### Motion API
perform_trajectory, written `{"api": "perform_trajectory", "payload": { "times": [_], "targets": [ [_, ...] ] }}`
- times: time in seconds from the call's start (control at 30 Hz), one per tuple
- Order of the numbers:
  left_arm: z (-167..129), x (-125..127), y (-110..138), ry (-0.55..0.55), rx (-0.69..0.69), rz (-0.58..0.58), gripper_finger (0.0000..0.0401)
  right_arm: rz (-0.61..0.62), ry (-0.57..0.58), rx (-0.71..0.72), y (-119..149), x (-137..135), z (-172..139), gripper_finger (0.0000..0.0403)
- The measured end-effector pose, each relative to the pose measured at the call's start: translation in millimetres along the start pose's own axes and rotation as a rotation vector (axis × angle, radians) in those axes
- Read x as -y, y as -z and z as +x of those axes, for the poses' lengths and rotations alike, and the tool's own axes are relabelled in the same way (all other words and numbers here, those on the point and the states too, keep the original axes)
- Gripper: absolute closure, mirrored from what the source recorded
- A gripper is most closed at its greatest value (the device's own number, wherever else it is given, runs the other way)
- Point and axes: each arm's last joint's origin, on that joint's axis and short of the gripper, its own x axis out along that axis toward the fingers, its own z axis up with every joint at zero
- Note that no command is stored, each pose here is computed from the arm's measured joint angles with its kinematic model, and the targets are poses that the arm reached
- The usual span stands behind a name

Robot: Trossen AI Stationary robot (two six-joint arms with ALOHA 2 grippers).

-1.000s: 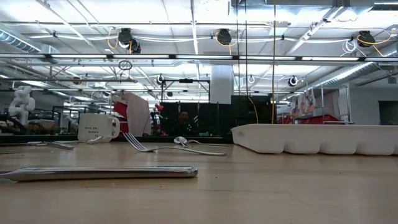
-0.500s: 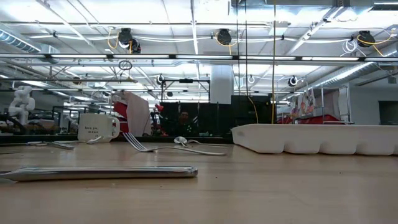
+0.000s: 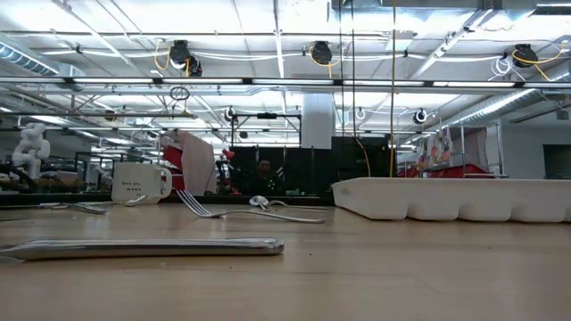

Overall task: Sort silverware
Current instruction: Put the silver fork into the silverware tray

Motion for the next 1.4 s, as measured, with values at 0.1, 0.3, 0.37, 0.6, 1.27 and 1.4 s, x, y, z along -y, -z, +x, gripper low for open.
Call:
{"api": "perform_trajectory", "payload": {
  "times": [0.1,0.3,0.37,0.6,1.27,1.4],
  "targets": [
    [3,0,3,-0.005,-0.021,0.006,0.0399,0.005,-0.002,-0.011,1,-1,3,0.0377],
    [5,-2,4,-0.013,-0.025,0.002,0.0395,0.041,0.016,-0.017,2,0,3,0.0400],
    [5,-2,4,-0.014,-0.024,0.005,0.0375,0.078,0.021,-0.015,1,3,1,0.0401],
    [4,-5,6,-0.140,-0.044,-0.042,0.0251,0.246,0.286,0.028,3,35,-39,0.0402],
    [4,-7,6,-0.192,-0.028,-0.219,0.0185,0.970,0.185,0.684,195,108,-52,0.0403],
    [5,-8,6,-0.196,-0.028,-0.221,0.0185,1.007,0.195,0.681,222,113,-29,0.0403]
  ]
}}
